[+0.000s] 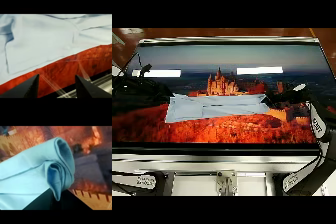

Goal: Fold the shirts.

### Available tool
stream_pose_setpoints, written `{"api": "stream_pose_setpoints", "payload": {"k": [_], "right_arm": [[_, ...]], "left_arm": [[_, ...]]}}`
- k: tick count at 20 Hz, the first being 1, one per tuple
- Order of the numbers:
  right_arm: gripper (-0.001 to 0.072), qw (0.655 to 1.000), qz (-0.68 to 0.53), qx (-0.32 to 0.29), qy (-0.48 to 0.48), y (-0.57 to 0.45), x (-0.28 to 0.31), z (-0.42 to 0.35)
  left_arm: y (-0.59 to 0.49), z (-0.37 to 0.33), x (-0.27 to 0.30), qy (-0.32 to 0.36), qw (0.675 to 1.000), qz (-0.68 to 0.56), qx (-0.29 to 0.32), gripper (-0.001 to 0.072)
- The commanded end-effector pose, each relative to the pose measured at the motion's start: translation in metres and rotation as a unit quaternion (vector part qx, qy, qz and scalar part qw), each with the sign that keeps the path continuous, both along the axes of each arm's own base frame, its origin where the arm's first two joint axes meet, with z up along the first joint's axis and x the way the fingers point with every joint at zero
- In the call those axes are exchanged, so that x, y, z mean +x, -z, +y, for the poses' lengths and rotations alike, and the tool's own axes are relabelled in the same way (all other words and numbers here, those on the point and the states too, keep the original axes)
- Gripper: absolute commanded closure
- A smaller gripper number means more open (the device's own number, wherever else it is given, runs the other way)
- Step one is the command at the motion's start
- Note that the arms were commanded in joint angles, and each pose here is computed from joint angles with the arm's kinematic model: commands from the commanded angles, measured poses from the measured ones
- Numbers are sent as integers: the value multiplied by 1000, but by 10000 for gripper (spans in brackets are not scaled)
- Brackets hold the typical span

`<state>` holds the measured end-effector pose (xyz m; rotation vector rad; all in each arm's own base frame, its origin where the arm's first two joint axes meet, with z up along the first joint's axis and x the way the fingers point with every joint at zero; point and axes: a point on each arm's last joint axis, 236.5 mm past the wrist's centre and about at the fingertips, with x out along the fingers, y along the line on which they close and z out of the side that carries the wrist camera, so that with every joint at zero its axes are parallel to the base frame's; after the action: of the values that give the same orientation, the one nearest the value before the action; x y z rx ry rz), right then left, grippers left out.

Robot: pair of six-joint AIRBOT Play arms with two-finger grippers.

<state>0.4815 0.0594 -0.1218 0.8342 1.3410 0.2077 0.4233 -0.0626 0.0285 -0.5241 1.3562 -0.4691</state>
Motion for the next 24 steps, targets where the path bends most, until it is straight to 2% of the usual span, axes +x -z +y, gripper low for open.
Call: {"api": "stream_pose_setpoints", "payload": {"k": [1,2,3,5,6,8,12,14,17,19,22,24], "right_arm": [[653,998,-61,15,-18,-28,15,12],[653,996,-80,12,-34,-45,14,13],[653,994,-99,11,-52,-66,11,17],[653,989,-125,16,-79,-113,-2,24],[653,986,-136,20,-90,-139,-11,30],[653,983,-153,22,-98,-185,-29,38],[653,975,-193,13,-106,-267,-73,55],[653,973,-208,7,-99,-299,-95,62],[652,970,-227,-9,-87,-332,-124,70],[652,968,-237,-10,-82,-348,-139,77],[653,970,-228,-35,-73,-346,-148,78],[653,970,-223,-59,-83,-333,-142,84]], "left_arm": [[-20,-29,12,3,999,-40,-23,334],[-22,-41,15,8,998,-48,-28,542],[-24,-57,19,15,997,-62,-31,610],[-25,-94,28,31,995,-95,-27,613],[-24,-120,31,43,993,-111,-27,652],[-14,-180,30,73,988,-136,-28,653],[39,-284,-8,138,983,-119,-30,664],[63,-328,-25,124,987,-89,-56,665],[76,-395,-43,61,988,-43,-139,666],[74,-412,-35,13,984,-37,-172,666],[50,-393,-9,22,980,-83,-182,668],[27,-352,16,39,979,-133,-150,669]]}}
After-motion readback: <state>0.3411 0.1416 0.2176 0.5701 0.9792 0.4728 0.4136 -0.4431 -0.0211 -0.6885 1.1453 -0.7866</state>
